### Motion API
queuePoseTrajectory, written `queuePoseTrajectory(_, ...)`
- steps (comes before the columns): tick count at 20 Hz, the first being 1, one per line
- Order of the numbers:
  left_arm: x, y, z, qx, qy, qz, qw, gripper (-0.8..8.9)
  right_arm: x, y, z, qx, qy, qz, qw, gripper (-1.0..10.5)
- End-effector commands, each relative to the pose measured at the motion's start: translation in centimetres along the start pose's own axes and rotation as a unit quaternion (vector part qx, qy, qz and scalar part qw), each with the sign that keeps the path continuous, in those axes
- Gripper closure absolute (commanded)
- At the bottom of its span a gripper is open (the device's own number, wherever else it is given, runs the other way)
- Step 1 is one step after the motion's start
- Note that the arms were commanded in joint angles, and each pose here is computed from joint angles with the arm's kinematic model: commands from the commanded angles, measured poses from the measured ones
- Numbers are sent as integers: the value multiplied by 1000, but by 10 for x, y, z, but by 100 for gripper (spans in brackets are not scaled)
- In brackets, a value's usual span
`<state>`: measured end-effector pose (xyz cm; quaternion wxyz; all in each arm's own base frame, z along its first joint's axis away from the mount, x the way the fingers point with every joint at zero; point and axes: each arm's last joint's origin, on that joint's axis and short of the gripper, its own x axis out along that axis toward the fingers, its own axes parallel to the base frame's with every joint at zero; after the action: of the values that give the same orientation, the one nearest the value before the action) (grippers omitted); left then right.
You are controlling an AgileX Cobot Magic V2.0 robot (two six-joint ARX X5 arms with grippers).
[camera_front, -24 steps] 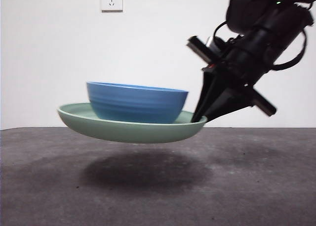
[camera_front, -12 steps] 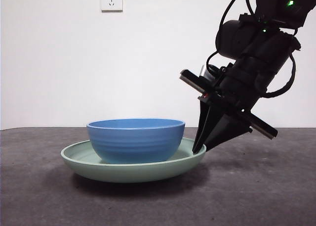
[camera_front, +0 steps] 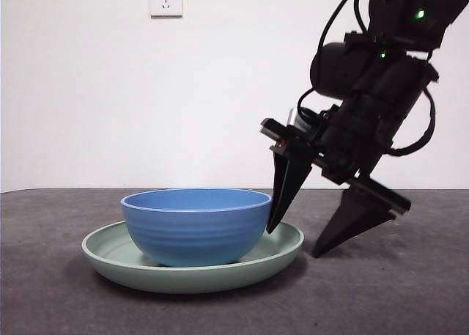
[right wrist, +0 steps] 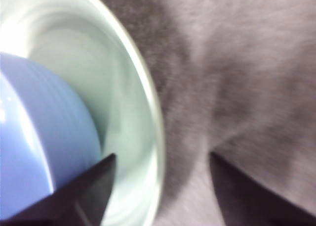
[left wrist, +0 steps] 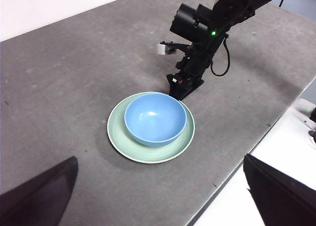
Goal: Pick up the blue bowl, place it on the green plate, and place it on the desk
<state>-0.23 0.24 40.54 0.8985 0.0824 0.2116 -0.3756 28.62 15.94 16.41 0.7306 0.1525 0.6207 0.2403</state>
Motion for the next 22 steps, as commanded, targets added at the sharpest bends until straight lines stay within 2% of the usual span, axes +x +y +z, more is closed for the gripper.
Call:
queuePoseTrajectory(1,-1,0,3,2,-7,-3,1000,220,-15,7,3,-29,-35,-29,999,615)
queuePoseTrajectory(6,-1,0,3,2,-7,-3,1000,219,-73,24,-8,-77,-119,-73,987,602)
queuePoseTrajectory(8,-1,0,3,-1,-6,-3,1000,219,-102,33,-20,-90,-156,-71,981,509)
queuePoseTrajectory(11,-1,0,3,-1,-7,-3,1000,219,-146,45,-45,-106,-201,-51,973,436)
queuePoseTrajectory(16,-1,0,0,-25,8,-2,1000,219,-213,50,-112,-149,-257,-30,955,396)
queuePoseTrajectory(19,-1,0,1,-39,6,-2,999,220,-235,43,-154,-170,-256,-36,951,396)
queuePoseTrajectory(22,-1,0,2,-45,0,-2,999,220,-250,33,-195,-210,-254,-47,943,396)
